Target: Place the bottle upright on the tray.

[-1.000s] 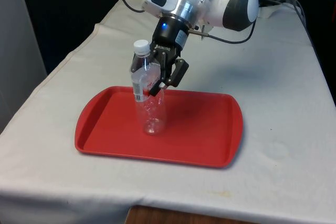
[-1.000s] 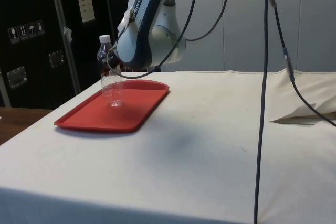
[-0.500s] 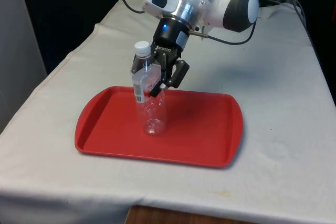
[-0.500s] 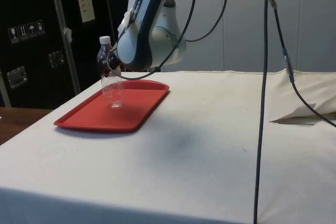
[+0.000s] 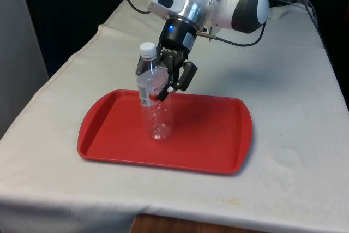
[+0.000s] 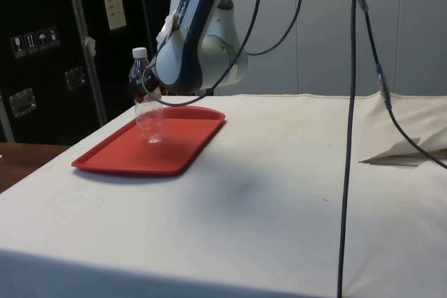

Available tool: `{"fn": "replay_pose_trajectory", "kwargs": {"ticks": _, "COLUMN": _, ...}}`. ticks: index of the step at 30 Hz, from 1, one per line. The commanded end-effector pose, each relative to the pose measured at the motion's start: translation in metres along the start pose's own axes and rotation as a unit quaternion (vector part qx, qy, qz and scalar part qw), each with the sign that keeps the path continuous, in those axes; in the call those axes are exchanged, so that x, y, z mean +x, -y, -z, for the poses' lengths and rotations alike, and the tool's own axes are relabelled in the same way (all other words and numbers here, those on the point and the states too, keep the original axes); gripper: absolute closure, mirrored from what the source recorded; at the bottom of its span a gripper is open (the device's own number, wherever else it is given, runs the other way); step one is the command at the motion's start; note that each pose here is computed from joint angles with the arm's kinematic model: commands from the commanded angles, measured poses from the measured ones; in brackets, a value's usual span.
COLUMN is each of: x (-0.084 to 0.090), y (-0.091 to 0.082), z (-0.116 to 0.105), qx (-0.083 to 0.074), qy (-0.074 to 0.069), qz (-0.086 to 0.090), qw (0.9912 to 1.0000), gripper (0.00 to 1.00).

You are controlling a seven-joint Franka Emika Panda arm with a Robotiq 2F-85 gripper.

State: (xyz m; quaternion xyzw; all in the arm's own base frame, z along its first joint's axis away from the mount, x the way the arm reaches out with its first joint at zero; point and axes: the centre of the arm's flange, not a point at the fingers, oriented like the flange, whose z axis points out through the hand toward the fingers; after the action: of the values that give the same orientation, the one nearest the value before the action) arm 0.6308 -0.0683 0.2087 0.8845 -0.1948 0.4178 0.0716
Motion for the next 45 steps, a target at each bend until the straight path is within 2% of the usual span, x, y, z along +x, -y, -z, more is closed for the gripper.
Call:
{"fn": "replay_pose_trajectory", "kwargs": {"ticks": 1, "x": -0.001, "y": 0.000, "z": 0.000, "qx": 0.000, "qy": 0.001, "qz": 0.000, "qw": 1.00000, "gripper": 0.53}}
{"fn": "replay_pose_trajectory", "kwargs": {"ticks": 8, "x": -0.001, "y": 0.000, "z": 0.000, "qx": 0.000, "qy": 0.001, "qz": 0.000, "qw": 1.00000, "gripper": 0.17}}
{"fn": "replay_pose_trajectory", "kwargs": {"ticks": 9, "x": -0.001, "y": 0.000, "z": 0.000, "qx": 0.000, "qy": 0.001, "qz": 0.000, "qw": 1.00000, "gripper": 0.05}}
{"fn": "replay_pose_trajectory", "kwargs": {"ticks": 11, "x": -0.001, "y": 0.000, "z": 0.000, "qx": 0.000, "qy": 0.001, "qz": 0.001, "qw": 1.00000, "gripper": 0.00}}
{"fn": "replay_pose_trajectory", "kwargs": {"ticks": 28, "x": -0.004, "y": 0.006, "z": 0.002, "qx": 0.000, "qy": -0.001, "qz": 0.003, "qw": 0.99999, "gripper": 0.00}}
{"fn": "replay_pose_trajectory", "kwargs": {"ticks": 29, "x": -0.002, "y": 0.008, "z": 0.002, "qx": 0.005, "qy": 0.001, "qz": 0.005, "qw": 0.99998, "gripper": 0.00}}
{"fn": "replay_pose_trajectory", "kwargs": {"ticks": 30, "x": -0.003, "y": 0.007, "z": 0.003, "qx": 0.001, "qy": -0.001, "qz": 0.004, "qw": 0.99999, "gripper": 0.00}}
{"fn": "replay_pose_trajectory", "kwargs": {"ticks": 45, "x": 0.032, "y": 0.005, "z": 0.027, "qx": 0.010, "qy": -0.017, "qz": -0.004, "qw": 0.99980, "gripper": 0.00}}
